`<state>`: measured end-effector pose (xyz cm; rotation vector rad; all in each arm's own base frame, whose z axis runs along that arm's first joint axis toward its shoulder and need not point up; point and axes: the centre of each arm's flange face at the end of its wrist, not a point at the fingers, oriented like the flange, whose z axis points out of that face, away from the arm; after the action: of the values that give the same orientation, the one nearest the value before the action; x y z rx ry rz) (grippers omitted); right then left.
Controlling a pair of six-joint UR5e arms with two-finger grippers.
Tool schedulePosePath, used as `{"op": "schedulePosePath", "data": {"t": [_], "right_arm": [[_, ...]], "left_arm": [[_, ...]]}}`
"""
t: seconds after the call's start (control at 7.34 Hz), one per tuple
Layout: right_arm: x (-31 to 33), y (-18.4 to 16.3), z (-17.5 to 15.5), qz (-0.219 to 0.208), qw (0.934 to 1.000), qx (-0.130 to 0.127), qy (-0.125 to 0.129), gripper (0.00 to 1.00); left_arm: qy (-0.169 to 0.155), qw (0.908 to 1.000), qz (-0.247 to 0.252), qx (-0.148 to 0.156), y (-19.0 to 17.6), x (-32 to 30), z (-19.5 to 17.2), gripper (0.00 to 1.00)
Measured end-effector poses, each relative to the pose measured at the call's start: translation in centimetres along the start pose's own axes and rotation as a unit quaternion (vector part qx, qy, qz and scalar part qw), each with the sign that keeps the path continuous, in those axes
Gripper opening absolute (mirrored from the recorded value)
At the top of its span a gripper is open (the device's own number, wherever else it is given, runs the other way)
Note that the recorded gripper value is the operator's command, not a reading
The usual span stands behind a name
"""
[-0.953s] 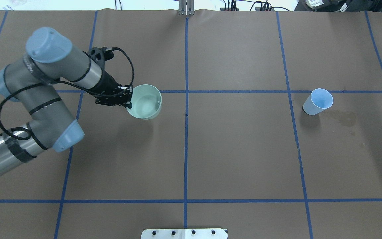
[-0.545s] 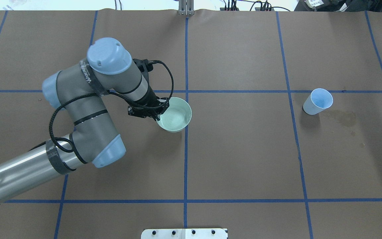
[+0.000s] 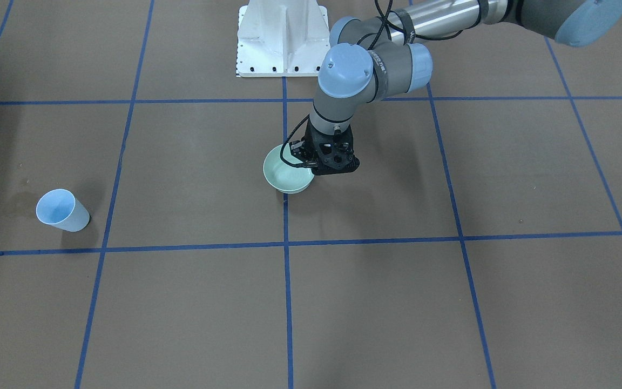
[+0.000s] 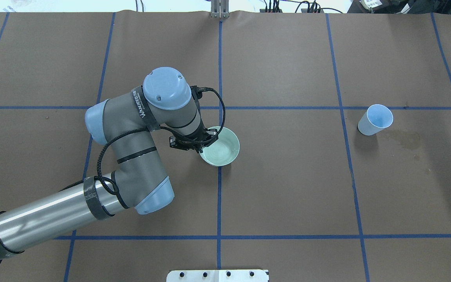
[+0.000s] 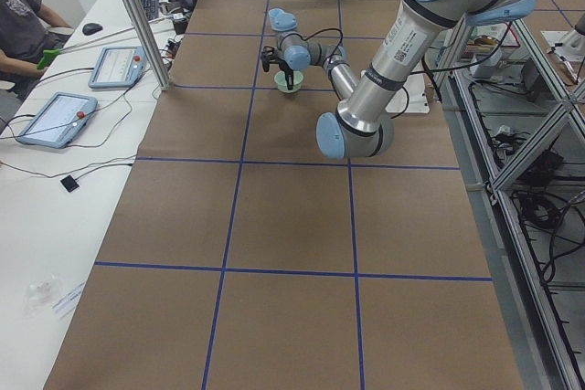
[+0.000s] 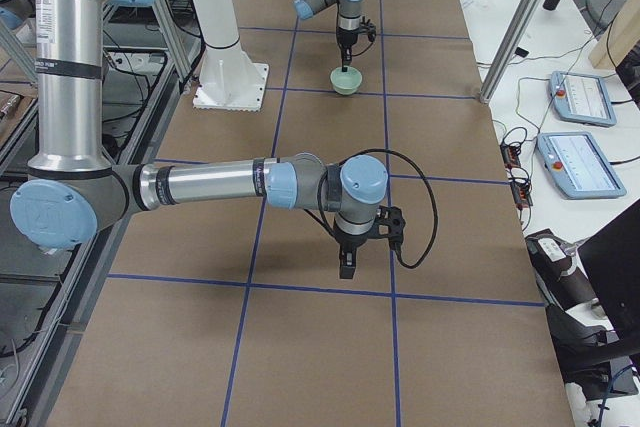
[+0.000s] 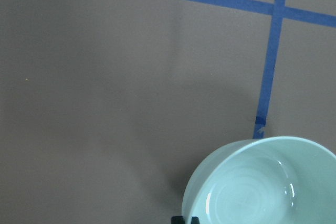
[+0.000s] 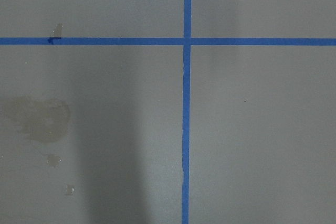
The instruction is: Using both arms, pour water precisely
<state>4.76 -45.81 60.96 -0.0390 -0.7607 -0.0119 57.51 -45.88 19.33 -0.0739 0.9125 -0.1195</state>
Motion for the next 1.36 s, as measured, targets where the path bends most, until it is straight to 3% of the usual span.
{"op": "schedulePosePath", "data": {"t": [0.41,0.82,1.36], "right_arm": [[0.1,0.1,0.1,0.001,1.0,-0.001,0.0,1.0],[0.1,0.1,0.1,0.002,1.0,-0.002,-0.001,1.0],[0.2,0.2,0.2,0.002,1.0,-0.003,-0.002,1.0]], "left_arm": [[-0.004,0.9999,-0.015,0.007,-1.9,1.2,-0.2,0.0],[-0.008,0.9976,-0.066,0.02,-4.9,0.1,-1.3,0.0],[-0.004,0.9962,-0.085,0.019,-5.0,0.2,-0.9,0.0]]}}
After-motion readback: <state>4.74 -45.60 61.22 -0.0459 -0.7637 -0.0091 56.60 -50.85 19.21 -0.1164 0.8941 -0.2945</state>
